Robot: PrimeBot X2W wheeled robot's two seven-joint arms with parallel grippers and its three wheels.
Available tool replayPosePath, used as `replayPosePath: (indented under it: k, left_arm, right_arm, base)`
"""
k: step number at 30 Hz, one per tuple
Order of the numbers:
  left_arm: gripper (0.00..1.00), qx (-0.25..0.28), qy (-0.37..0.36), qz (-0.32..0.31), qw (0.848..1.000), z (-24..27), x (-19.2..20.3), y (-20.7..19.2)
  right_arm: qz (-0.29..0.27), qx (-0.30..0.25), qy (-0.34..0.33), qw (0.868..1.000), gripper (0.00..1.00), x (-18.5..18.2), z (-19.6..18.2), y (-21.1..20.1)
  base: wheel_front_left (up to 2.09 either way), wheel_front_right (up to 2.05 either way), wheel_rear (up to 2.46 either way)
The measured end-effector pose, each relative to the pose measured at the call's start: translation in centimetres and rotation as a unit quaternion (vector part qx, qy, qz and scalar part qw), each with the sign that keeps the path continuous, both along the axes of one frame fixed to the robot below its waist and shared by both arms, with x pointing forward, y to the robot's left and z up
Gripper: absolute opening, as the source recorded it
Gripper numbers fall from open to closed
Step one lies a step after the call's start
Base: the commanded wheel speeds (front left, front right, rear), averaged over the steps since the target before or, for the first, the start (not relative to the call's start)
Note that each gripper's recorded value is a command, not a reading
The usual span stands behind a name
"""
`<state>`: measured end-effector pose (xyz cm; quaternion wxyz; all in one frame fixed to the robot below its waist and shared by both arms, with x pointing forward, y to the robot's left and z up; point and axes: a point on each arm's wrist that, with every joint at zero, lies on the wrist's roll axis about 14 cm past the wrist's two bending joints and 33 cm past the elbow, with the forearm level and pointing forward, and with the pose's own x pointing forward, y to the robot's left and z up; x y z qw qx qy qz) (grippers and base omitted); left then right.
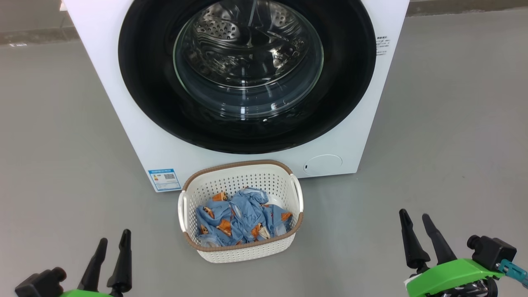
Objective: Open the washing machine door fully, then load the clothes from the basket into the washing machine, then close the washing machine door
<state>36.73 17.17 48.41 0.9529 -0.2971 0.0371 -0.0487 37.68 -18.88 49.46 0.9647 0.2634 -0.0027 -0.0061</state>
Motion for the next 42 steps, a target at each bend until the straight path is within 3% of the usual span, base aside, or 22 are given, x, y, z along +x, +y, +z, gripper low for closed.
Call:
replayPosePath:
  k: [16, 35, 42]
  left_arm:
    - [1.00, 0.084, -0.024, -0.017, 0.996, 0.4, 0.0, -0.1]
    - [1.00, 0.184, -0.060, -0.029, 0.981, 1.0, -0.2, 0.3]
    - [1.00, 0.196, -0.058, -0.024, 0.979, 0.8, -0.4, 0.7]
  right_arm:
    - [0.008, -0.084, -0.021, 0.996, 1.00, 0.2, 0.9, 0.3]
    - [0.018, -0.184, -0.053, 0.981, 1.00, 0.3, 2.1, 0.8]
    - [0.017, -0.188, -0.054, 0.981, 1.00, 0.3, 2.2, 0.8]
  base:
    - [0.00, 0.00, 0.00]
    - [0.00, 0.00, 0.00]
    - [0.00, 0.00, 0.00]
